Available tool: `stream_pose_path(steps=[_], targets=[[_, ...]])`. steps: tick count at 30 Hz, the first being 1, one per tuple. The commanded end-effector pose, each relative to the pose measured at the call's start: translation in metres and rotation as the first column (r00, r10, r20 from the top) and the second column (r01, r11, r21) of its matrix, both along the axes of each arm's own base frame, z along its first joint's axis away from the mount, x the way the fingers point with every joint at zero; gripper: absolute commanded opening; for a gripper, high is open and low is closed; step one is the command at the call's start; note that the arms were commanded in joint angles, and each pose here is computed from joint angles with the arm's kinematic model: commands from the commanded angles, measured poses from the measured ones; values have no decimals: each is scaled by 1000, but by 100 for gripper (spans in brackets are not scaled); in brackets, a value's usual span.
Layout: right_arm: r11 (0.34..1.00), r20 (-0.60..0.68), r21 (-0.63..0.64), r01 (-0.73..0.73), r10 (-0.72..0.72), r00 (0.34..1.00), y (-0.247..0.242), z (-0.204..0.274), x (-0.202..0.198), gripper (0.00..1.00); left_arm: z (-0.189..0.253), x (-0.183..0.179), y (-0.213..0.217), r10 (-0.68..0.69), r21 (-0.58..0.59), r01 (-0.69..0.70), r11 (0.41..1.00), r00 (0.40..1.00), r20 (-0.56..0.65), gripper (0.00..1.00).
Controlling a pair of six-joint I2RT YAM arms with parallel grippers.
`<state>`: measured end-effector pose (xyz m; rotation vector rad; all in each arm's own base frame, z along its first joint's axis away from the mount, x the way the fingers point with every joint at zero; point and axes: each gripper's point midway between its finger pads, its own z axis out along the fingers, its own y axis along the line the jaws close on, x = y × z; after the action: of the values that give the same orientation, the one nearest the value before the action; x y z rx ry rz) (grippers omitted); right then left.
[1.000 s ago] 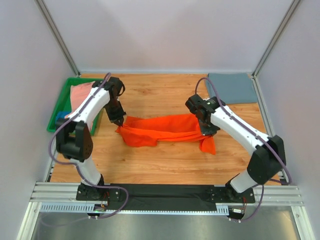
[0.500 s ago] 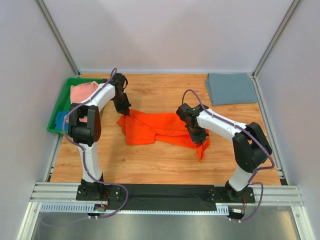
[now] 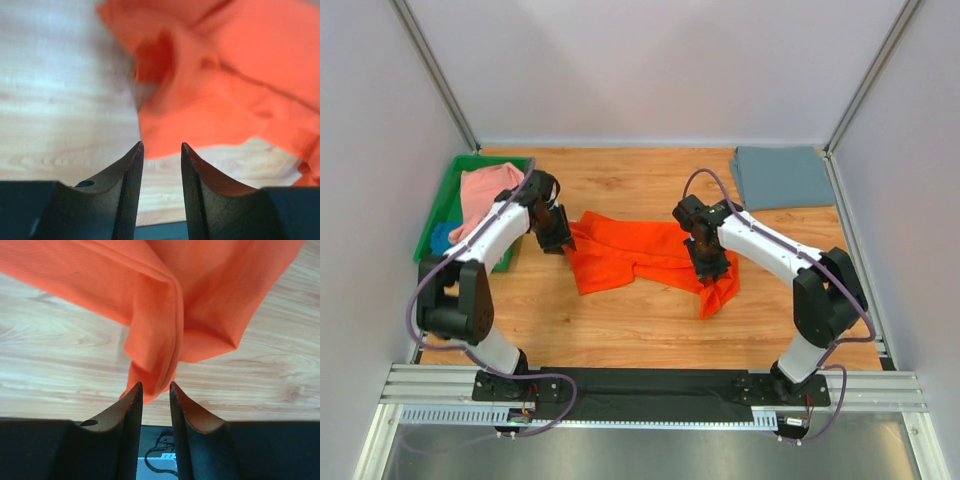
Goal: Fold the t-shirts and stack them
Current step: Flatten the tshirt out
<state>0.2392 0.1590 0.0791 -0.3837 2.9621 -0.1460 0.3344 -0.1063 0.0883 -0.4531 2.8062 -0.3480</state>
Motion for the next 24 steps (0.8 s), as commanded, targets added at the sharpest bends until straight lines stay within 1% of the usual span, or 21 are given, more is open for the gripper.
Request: stream_pose_path(steps=[1, 2, 3, 4, 8, 9, 15, 18, 19, 24], targets=[[986, 16, 160, 36, -39, 999, 23, 33, -6, 30, 16, -5, -4, 36, -65, -27, 997, 990, 134, 43], [983, 11, 174, 54, -57, 998, 25, 34, -7, 32, -1, -21, -2, 44, -68, -38, 997, 995, 93, 43], [981, 8, 183, 60, -63, 998, 24, 36, -12, 32, -2, -27, -2, 49, -78, -41, 996, 994, 97, 43], [979, -2, 195, 67, -68, 998, 25, 36, -14, 33, -12, -35, -2, 53, -81, -46, 996, 995, 82, 43], [976, -5, 196, 90, -90, 996, 18, 36, -25, 33, -21, -50, -6, 92, -127, -84, 988, 994, 62, 43], [978, -15, 188, 93, -92, 996, 15, 33, -30, 33, -18, -48, -9, 95, -147, -82, 986, 992, 83, 43], [974, -29, 188, 128, -125, 992, 11, 26, -48, 31, -42, -66, -25, 116, -177, -117, 977, 993, -19, 43], [969, -28, 195, 151, -148, 989, 8, 23, -53, 31, -53, -75, -35, 110, -157, -118, 981, 992, -59, 42], [969, -28, 196, 152, -150, 988, 8, 23, -55, 31, -56, -76, -33, 116, -133, -123, 983, 991, -60, 42], [971, -12, 189, 150, -150, 989, 3, 28, -55, 32, -72, -95, -23, 178, -14, -182, 983, 974, -142, 40]])
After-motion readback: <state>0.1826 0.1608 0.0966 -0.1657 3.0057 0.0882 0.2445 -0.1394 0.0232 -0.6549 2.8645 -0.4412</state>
